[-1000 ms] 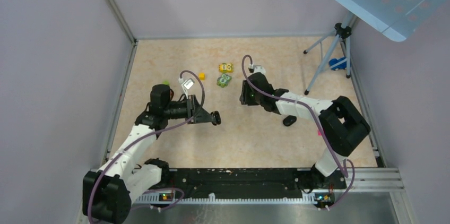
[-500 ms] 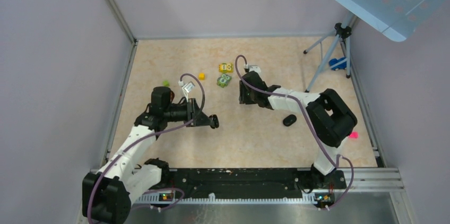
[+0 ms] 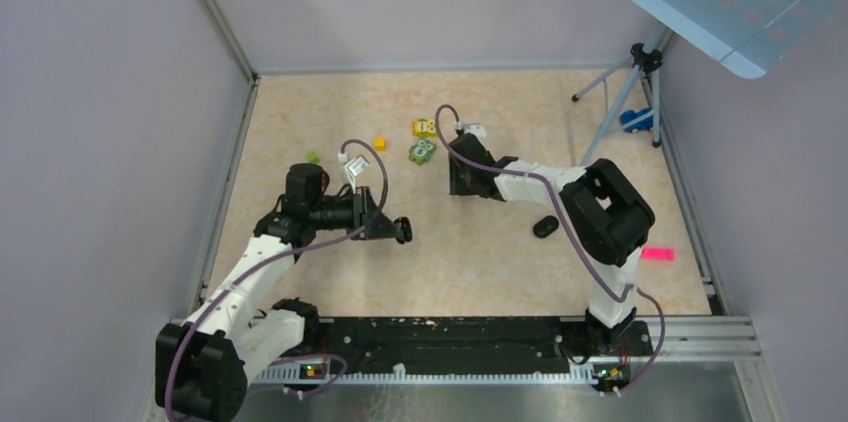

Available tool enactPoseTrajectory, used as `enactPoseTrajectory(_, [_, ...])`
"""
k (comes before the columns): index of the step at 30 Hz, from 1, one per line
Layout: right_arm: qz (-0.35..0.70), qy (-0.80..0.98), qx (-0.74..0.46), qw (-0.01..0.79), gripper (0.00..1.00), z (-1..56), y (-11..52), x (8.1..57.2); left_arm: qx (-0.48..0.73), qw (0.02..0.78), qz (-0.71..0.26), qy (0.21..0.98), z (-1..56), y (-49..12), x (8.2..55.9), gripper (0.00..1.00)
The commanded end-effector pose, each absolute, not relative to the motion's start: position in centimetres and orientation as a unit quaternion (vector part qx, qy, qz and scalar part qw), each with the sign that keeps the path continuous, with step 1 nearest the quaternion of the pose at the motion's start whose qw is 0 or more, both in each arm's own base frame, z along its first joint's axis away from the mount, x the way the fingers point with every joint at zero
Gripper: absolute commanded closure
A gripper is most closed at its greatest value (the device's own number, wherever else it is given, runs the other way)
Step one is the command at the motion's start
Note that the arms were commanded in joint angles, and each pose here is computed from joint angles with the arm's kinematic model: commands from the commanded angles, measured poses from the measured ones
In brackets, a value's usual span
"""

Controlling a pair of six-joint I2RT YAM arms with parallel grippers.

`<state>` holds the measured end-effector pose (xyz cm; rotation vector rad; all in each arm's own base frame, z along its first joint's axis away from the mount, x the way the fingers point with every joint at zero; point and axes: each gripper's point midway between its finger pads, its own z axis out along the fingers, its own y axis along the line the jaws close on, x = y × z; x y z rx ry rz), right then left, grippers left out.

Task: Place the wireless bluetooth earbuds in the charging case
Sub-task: Move the right earbud to the center of the board.

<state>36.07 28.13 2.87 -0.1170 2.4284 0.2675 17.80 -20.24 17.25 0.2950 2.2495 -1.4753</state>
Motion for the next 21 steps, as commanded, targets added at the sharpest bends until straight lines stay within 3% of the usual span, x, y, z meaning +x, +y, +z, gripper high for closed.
enactPoseTrajectory(1, [0.099,0.930,-0.041,0.351,0.62,3.1,28.6,37.4,0.139,0.234,-0.538,0.798,18.5,-20.4,17.8,1.00])
enactPoseTrajectory(6, [0.105,0.930,-0.024,0.351,0.66,2.5,28.5,37.3,0.148,0.238,-0.551,0.786,19.1,-20.6,17.4,1.00])
enactPoseTrajectory(16, [0.120,0.927,-0.012,0.356,0.90,3.0,27.8,36.0,0.143,0.230,-0.542,0.796,18.2,-20.5,17.7,1.00])
enactPoseTrajectory(21, [0.143,0.920,-0.012,0.365,0.91,4.5,27.0,34.3,0.167,0.233,-0.558,0.779,18.9,-20.8,17.4,1.00])
